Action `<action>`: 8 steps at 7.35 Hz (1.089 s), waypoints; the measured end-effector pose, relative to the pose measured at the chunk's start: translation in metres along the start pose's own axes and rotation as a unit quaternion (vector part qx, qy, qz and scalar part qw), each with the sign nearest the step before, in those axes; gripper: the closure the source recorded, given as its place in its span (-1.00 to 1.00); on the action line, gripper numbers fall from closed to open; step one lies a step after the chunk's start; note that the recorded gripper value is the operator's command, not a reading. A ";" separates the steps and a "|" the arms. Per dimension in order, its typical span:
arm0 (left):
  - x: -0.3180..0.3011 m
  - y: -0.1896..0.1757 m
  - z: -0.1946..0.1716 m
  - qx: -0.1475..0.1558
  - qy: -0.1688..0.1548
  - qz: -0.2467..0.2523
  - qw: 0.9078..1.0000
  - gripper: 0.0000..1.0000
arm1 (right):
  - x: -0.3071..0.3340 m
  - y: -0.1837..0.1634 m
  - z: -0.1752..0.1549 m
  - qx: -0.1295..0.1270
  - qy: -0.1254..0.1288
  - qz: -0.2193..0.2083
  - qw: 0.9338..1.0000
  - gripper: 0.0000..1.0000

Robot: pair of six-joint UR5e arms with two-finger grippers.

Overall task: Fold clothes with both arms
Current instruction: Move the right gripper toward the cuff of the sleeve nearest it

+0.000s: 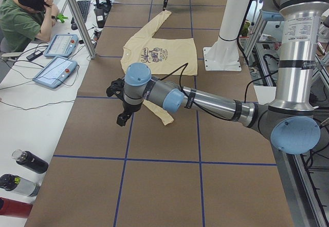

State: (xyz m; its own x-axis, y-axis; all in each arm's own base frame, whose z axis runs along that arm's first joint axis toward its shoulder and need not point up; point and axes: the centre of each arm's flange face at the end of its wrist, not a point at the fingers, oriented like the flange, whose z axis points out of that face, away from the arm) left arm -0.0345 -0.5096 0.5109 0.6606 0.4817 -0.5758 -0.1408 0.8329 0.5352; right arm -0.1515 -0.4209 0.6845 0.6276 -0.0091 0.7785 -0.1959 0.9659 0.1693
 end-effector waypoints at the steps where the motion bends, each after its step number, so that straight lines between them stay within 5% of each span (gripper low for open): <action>1: 0.000 0.000 0.000 0.000 0.000 0.000 1.000 -1.00 | -0.001 0.001 0.002 -0.002 0.001 -0.001 1.000 -0.17; 3: 0.000 0.000 0.000 0.000 0.000 0.000 1.000 -1.00 | -0.002 0.002 0.003 -0.003 0.002 -0.001 1.000 0.28; 4: 0.000 0.000 0.000 0.000 0.000 0.000 1.000 -1.00 | -0.001 0.003 0.004 -0.003 0.004 -0.001 1.000 0.33; 8: 0.000 0.000 0.000 0.001 0.001 0.001 1.000 -1.00 | 0.005 0.008 0.004 -0.008 0.010 0.003 1.000 0.17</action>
State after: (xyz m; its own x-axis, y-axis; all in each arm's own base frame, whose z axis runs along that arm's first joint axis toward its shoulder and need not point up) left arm -0.0344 -0.5095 0.5103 0.6595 0.4831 -0.5759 -0.1406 0.8319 0.5368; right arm -0.1528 -0.4139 0.6926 0.6415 0.0022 0.7671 -0.1877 0.9700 0.1543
